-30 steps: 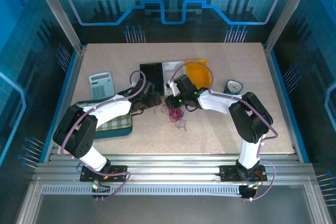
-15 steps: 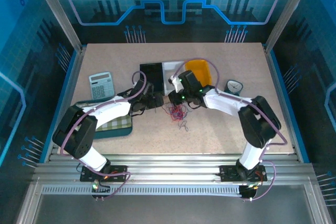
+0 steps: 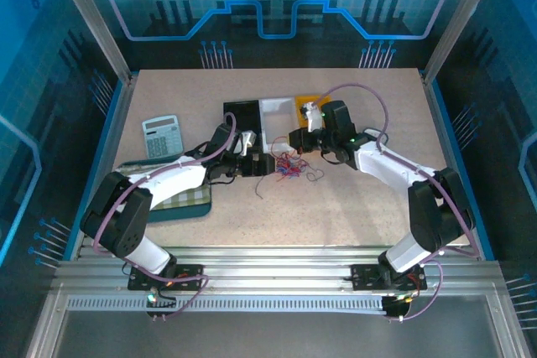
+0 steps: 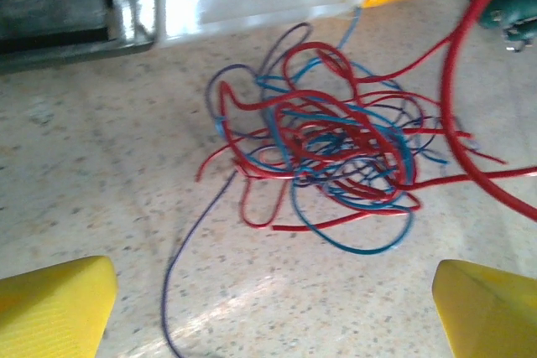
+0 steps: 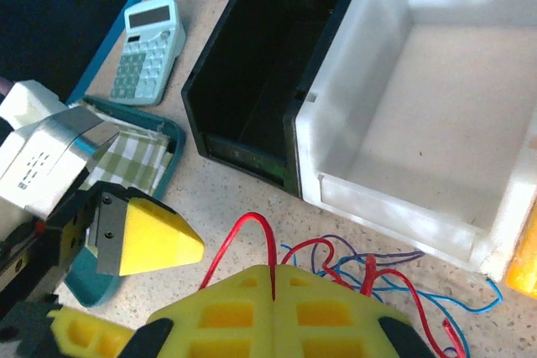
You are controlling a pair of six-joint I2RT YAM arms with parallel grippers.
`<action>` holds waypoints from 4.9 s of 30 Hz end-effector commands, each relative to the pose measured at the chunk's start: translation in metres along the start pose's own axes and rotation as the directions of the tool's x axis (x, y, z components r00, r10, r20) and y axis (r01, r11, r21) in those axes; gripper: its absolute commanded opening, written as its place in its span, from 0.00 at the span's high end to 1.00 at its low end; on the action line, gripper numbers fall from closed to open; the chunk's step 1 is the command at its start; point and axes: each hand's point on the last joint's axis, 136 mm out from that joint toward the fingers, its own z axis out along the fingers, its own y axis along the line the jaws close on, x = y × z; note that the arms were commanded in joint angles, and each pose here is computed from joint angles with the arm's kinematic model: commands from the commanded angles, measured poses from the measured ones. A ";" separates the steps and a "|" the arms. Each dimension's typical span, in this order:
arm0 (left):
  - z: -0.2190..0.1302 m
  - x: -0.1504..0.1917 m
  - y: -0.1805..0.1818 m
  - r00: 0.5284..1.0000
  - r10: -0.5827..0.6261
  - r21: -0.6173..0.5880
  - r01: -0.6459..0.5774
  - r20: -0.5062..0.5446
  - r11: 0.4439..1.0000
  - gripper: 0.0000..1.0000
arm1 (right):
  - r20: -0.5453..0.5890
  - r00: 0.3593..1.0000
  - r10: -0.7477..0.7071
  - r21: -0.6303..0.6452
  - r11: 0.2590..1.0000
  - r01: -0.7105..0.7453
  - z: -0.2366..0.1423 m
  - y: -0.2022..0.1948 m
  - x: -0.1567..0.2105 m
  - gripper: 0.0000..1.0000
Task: Untangle the cables
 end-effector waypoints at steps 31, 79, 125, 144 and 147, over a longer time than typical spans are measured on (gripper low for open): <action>0.105 -0.010 0.018 0.974 0.051 -0.214 -0.098 -0.219 0.972 0.77 | 0.129 0.951 0.279 -0.104 0.958 -0.267 -0.018 -0.026 -0.019 0.97; 0.050 0.004 0.024 0.977 0.137 -0.247 -0.175 -0.165 0.953 1.00 | 0.569 0.807 0.159 -0.004 0.982 -0.191 -0.093 -0.100 -0.196 1.00; 0.051 -0.010 0.019 0.977 0.134 -0.272 -0.176 -0.168 0.946 1.00 | -0.061 0.997 0.038 0.691 0.723 0.015 0.046 -0.196 -0.057 0.98; 0.050 -0.012 0.016 0.976 0.134 -0.264 -0.176 -0.170 0.948 1.00 | 0.146 0.989 -0.036 0.570 0.820 -0.055 0.006 -0.141 -0.103 0.50; 0.051 -0.011 0.016 0.976 0.131 -0.263 -0.175 -0.175 0.949 1.00 | 0.181 0.982 -0.047 0.557 0.828 -0.064 -0.007 -0.132 -0.103 0.47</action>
